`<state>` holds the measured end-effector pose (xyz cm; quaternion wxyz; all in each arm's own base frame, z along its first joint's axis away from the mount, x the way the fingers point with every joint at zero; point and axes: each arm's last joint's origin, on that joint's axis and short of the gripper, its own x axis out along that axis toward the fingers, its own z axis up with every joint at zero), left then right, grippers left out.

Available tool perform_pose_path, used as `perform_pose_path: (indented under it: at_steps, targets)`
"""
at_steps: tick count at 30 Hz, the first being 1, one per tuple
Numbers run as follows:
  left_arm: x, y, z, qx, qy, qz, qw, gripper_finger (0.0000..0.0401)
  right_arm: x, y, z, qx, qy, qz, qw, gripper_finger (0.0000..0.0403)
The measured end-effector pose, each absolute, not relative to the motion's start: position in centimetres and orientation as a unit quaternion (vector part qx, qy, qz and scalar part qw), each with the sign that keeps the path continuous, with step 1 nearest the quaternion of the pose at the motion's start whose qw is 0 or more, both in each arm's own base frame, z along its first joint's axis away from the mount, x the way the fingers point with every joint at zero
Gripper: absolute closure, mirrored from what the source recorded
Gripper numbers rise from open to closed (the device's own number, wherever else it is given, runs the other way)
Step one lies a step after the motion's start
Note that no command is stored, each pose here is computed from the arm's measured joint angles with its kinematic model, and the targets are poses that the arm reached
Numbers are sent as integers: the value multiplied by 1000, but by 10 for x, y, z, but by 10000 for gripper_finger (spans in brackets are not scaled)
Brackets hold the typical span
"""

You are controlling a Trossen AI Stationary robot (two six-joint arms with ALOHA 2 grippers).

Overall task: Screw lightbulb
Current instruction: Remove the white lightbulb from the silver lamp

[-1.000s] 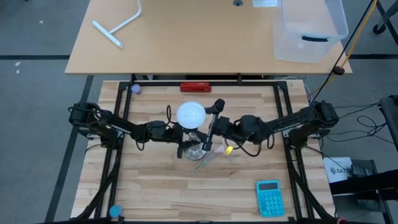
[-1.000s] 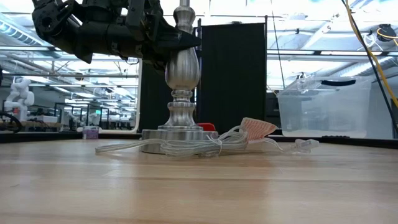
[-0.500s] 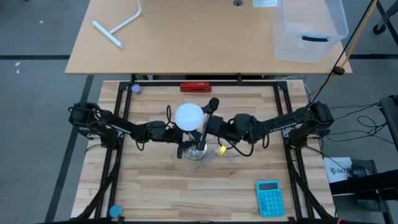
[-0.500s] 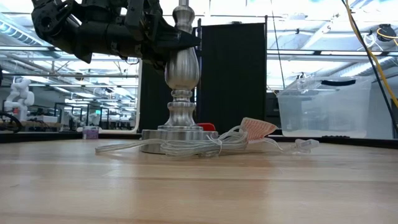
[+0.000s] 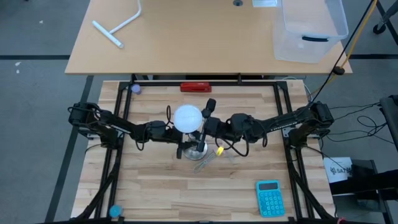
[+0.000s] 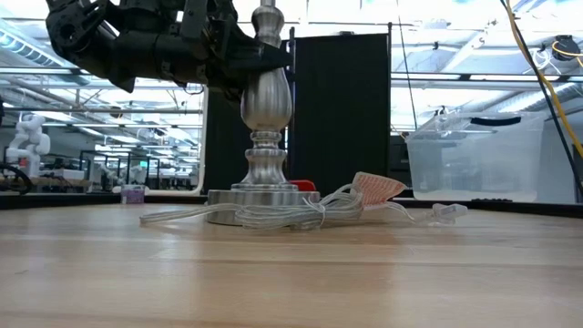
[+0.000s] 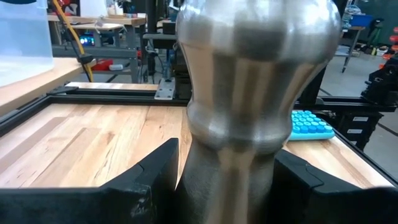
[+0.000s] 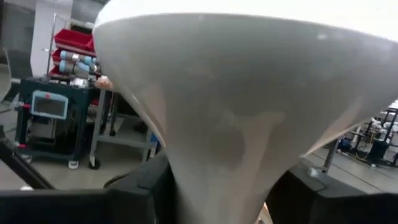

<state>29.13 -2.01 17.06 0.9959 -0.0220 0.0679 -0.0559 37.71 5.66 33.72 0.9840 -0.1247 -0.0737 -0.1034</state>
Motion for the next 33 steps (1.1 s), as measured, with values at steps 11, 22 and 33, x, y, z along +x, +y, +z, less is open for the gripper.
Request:
perform_pose_path:
  at_steps: [11,22,33]
  targets:
    - [292,-21,171,-20,69,-70,995,211,366,35,345,-127,-32,-8,991,230]
    - [291,-21,170,-24,69,-75,994,211,364,0,348,-80,-39,124,988,231]
    - [292,-23,172,-27,62,-84,994,211,362,-12,349,-61,-56,221,972,231]
